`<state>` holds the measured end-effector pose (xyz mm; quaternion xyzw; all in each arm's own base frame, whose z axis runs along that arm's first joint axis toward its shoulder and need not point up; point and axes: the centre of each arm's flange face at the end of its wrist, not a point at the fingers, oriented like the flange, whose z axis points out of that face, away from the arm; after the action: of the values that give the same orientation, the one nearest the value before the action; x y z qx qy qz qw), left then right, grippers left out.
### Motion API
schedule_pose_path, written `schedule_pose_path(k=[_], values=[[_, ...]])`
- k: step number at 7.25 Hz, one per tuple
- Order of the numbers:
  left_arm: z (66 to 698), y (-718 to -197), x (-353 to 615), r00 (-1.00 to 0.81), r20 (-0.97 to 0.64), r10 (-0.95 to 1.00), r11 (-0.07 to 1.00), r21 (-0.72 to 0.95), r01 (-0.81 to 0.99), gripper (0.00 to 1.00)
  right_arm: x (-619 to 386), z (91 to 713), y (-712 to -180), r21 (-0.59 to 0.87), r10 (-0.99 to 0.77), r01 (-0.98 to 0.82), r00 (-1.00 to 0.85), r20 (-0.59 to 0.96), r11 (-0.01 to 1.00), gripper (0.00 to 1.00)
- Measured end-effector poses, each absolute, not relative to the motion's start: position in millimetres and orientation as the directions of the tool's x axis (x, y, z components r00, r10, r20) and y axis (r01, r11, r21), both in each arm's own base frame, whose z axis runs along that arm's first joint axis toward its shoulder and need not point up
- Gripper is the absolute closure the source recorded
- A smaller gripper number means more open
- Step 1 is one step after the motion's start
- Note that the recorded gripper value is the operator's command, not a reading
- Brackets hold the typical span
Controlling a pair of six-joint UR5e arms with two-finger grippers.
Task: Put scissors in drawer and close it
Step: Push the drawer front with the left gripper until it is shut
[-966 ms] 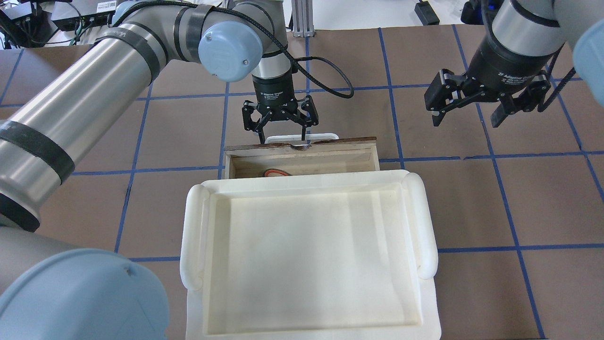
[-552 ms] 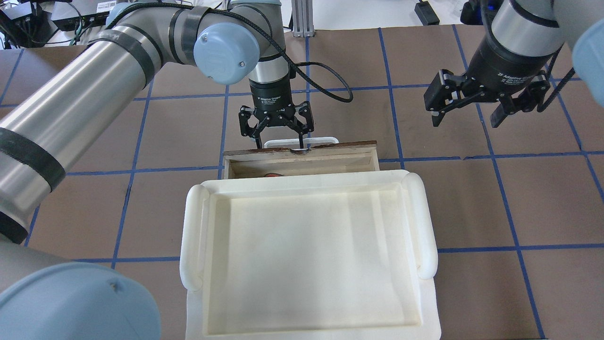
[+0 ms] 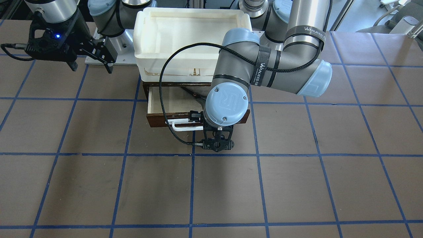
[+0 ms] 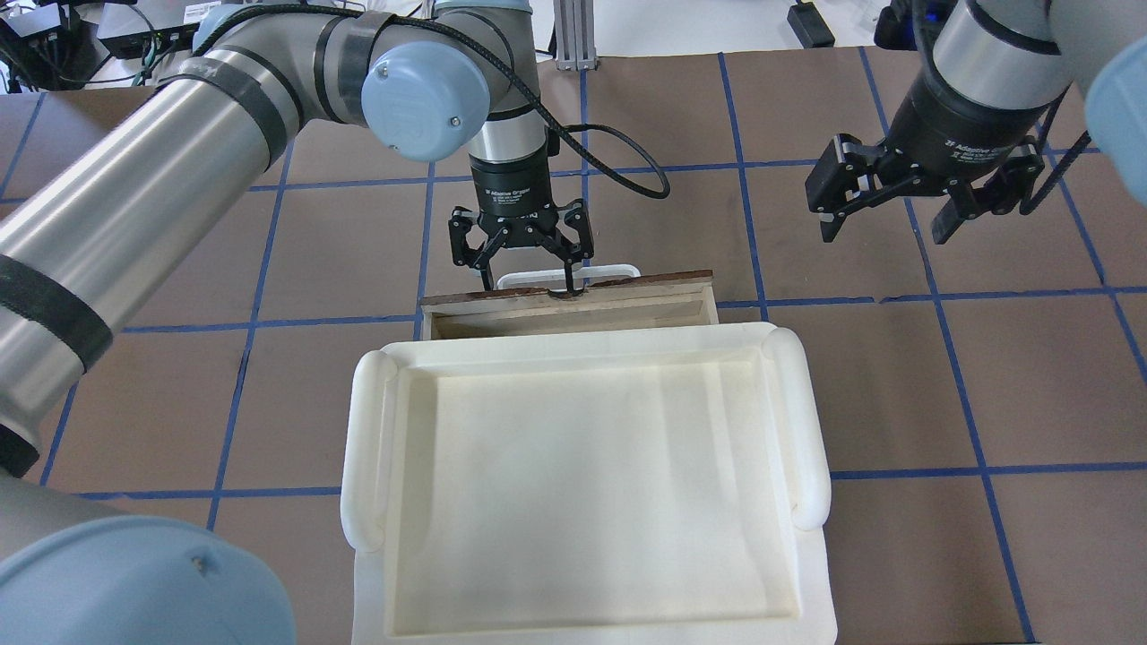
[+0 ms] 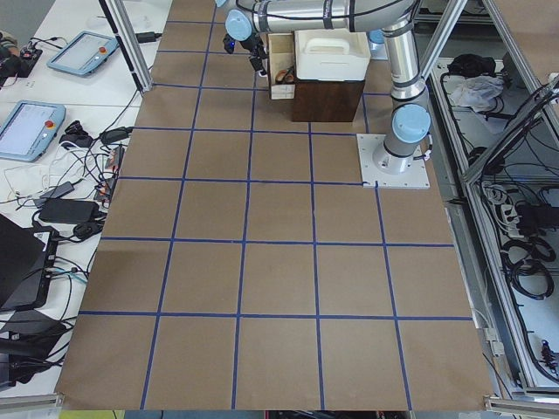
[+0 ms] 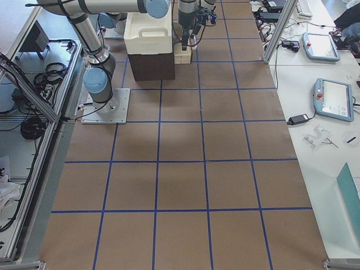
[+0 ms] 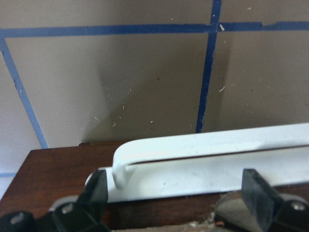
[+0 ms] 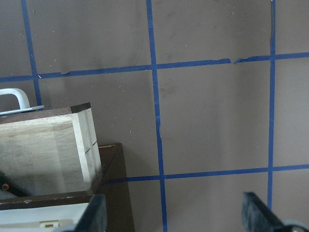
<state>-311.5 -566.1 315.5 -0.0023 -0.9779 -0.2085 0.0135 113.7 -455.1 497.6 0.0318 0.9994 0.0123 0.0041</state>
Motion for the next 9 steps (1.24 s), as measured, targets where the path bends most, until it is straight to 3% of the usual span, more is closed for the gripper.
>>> schedule_pose_path(k=[9], values=[[331, -554, -311, -1.0, 0.03, 0.0, 0.91, 0.414, 0.013, 0.0, 113, 498, -455, 0.024, 0.049, 0.049, -0.999, -0.006, 0.999, 0.0]])
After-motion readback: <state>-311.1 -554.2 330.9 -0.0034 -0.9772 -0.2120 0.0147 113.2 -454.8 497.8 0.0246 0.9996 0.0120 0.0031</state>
